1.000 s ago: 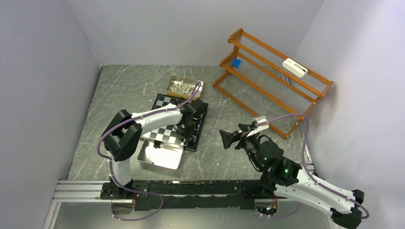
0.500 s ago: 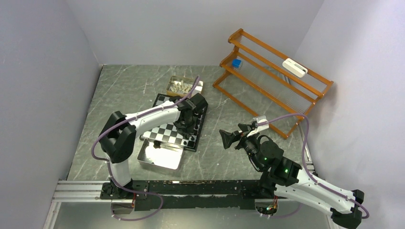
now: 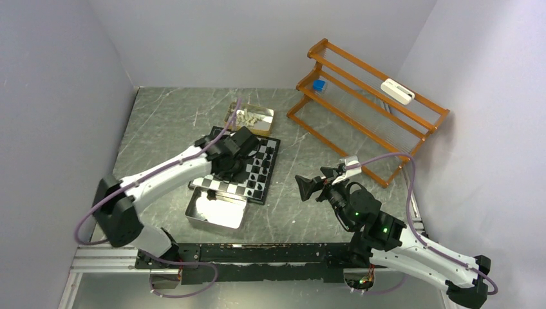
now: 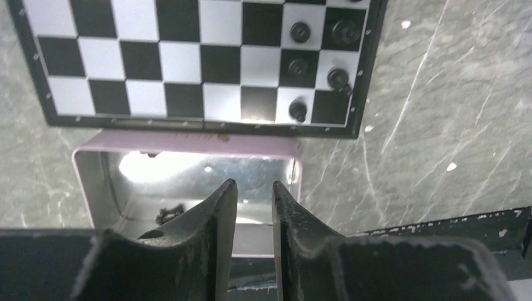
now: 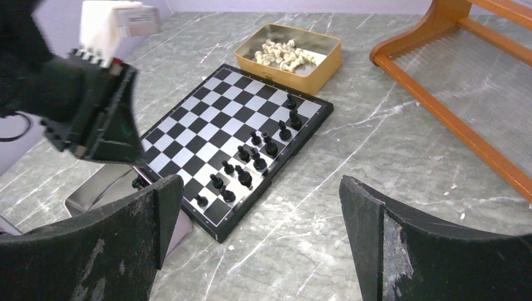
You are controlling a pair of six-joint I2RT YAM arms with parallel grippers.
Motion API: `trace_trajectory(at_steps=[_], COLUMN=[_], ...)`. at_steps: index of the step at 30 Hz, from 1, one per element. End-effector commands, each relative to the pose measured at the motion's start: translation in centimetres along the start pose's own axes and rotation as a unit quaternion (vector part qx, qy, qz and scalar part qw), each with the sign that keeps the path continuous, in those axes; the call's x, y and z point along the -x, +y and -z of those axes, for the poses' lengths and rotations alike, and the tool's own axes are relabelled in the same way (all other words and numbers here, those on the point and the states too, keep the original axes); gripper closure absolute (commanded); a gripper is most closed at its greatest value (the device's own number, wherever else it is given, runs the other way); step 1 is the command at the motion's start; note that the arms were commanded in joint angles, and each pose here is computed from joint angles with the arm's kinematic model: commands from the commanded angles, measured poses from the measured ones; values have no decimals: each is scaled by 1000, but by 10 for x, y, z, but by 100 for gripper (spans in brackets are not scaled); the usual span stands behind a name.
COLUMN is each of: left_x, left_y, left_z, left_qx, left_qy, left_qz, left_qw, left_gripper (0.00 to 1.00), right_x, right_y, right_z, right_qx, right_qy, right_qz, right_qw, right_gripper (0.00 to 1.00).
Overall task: Set up the chess pieces on the board
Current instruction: Pick up the chess piece from the storage box.
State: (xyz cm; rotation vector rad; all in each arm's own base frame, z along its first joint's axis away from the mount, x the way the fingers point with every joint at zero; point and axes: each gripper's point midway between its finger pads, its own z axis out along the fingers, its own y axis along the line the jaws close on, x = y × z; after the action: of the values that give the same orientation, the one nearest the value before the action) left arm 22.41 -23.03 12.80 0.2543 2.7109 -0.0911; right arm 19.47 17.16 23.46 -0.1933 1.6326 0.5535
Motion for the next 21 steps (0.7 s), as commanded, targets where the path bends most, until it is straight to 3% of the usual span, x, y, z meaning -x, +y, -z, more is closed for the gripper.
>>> trace_trajectory(at_steps=[1, 13, 21], left_x=[-11, -47, -52], left_y=[31, 94, 105], left_z=[17, -13, -31], left_qx=[23, 13, 32], left_qy=[-34, -12, 1], left_qz=[47, 163, 169], left_qw=[998, 987, 985], left_gripper=[68, 70, 71], right_x=[5, 3, 1], right_y=[1, 4, 1], right_z=[0, -2, 1], right_qx=[0, 5, 5], right_qy=[-11, -4, -10], right_qz=[-9, -11, -18], right_qw=[1000, 1000, 1000], right_gripper=[0, 0, 0])
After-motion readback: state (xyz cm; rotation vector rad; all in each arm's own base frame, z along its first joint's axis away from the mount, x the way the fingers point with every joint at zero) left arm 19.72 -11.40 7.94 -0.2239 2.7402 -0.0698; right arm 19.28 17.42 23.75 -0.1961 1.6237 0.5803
